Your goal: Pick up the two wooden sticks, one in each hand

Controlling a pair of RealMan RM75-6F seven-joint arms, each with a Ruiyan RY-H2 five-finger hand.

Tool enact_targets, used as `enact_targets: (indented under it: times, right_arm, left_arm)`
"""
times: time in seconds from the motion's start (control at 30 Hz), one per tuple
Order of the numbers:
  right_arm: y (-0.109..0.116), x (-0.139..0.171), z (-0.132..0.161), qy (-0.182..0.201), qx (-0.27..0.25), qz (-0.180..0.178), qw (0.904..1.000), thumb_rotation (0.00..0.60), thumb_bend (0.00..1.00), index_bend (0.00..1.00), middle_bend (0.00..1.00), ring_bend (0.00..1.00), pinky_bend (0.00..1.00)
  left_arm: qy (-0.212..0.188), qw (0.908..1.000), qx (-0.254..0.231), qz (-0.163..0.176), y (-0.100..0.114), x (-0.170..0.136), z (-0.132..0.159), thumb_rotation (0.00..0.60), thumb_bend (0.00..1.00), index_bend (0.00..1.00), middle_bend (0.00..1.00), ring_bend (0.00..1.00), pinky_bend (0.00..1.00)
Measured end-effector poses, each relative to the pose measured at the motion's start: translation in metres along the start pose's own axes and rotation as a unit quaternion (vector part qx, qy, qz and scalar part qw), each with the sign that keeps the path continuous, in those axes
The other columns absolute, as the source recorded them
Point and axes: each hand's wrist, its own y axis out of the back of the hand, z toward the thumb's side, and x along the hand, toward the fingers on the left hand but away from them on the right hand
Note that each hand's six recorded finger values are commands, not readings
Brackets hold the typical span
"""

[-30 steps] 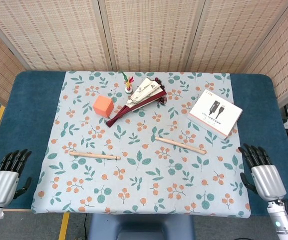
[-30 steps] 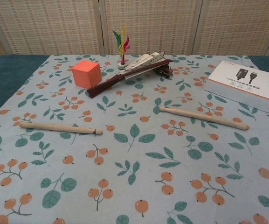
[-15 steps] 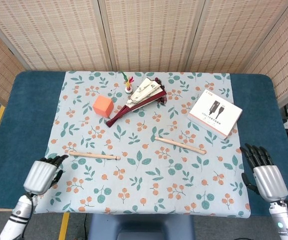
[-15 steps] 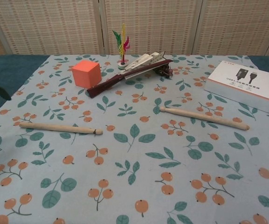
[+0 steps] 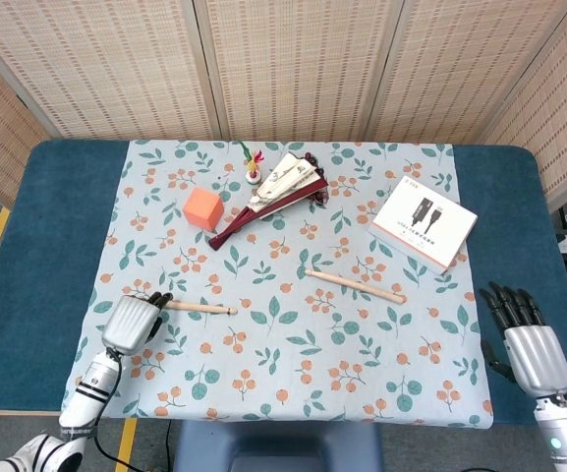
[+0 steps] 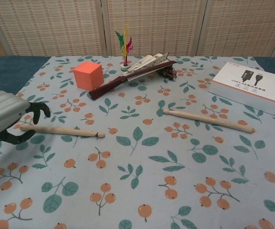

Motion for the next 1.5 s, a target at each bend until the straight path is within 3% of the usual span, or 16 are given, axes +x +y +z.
enact_targets:
  times: [0.3, 0.47, 0.97, 1.3, 1.5]
  right_arm:
    - [-0.002, 0.003, 0.001, 0.004, -0.006, 0.017, 0.9998, 0.600, 0.40, 0.00, 0.00, 0.00, 0.00]
    - [-0.002, 0.004, 0.001, 0.004, -0.011, 0.023, 0.9997, 0.600, 0.40, 0.00, 0.00, 0.00, 0.00]
    - [-0.008, 0.006, 0.001, -0.005, -0.027, 0.055, 0.9981, 0.600, 0.40, 0.00, 0.00, 0.00, 0.00]
    - [-0.008, 0.006, 0.003, -0.004, -0.023, 0.056, 0.9981, 0.600, 0.40, 0.00, 0.00, 0.00, 0.00]
    - [-0.008, 0.006, 0.003, -0.003, -0.022, 0.056, 0.9982, 0.600, 0.40, 0.00, 0.00, 0.00, 0.00]
  left_arm:
    - [-0.008, 0.9994, 0.033, 0.000, -0.010, 0.014, 0.014, 0.600, 0.39, 0.34, 0.33, 0.76, 0.80]
    - [-0.007, 0.9986, 0.050, -0.012, -0.017, 0.018, 0.013, 0.600, 0.39, 0.34, 0.34, 0.76, 0.80]
    - [0.003, 0.9963, 0.079, -0.032, -0.033, 0.025, 0.003, 0.600, 0.39, 0.41, 0.43, 0.76, 0.80]
    - [-0.005, 0.9966, 0.078, -0.023, -0.033, 0.024, 0.006, 0.600, 0.41, 0.51, 0.53, 0.76, 0.80]
    - [-0.008, 0.9974, 0.071, -0.014, -0.031, 0.024, 0.008, 0.600, 0.46, 0.64, 0.66, 0.79, 0.80]
